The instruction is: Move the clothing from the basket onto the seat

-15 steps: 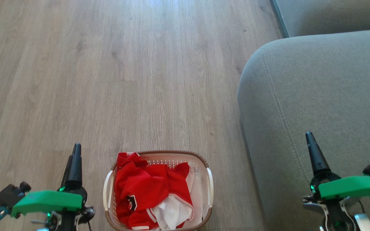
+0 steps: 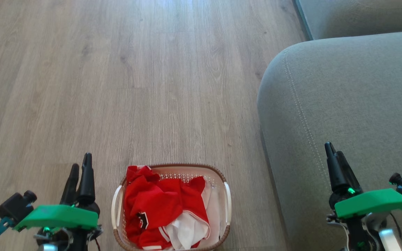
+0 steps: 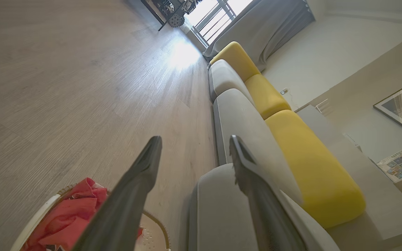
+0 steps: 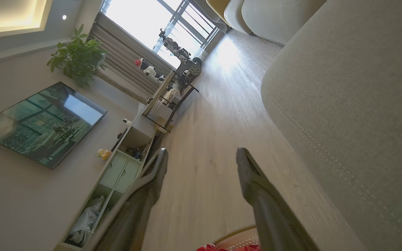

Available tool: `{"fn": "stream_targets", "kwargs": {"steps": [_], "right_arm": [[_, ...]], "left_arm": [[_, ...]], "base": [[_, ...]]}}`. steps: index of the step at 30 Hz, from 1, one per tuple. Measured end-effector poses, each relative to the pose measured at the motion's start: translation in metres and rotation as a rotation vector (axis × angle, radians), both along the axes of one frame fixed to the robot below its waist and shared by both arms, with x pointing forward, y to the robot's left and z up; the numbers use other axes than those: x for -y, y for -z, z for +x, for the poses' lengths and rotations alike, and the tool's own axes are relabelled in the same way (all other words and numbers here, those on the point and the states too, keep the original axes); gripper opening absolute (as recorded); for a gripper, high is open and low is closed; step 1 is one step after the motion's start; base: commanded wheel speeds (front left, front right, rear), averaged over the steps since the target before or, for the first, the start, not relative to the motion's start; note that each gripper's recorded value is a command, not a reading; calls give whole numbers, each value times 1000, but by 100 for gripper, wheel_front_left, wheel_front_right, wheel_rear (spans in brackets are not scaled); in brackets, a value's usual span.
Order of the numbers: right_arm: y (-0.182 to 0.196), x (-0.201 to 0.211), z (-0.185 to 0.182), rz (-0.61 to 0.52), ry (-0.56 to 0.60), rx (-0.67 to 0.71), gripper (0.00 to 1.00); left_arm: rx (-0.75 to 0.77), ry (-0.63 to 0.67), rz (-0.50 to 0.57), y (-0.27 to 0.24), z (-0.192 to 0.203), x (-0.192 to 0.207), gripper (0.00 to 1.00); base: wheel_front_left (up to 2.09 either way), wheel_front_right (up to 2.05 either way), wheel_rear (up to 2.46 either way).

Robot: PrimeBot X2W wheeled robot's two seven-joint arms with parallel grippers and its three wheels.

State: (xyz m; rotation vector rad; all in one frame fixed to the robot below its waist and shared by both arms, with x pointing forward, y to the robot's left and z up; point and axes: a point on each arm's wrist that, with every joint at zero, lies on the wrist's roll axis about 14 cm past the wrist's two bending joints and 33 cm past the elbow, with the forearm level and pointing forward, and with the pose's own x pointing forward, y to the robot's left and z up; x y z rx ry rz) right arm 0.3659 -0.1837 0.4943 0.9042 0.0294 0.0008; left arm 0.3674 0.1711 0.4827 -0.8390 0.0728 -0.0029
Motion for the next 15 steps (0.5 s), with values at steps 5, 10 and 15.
{"fn": "stream_targets", "kwargs": {"steps": [5, 10, 15], "right_arm": [[-1, 0, 0, -57, -1, 9, 100], [-4, 0, 0, -121, -1, 24, 100], [-6, 0, -1, -179, 0, 35, 100]], "left_arm": [[9, 6, 57, -1, 0, 1, 100], [21, 13, 125, -3, 1, 2, 100], [36, 20, 187, -5, 1, 3, 100]], "base": [[0, 0, 0], [0, 0, 0], [0, 0, 0]]}}
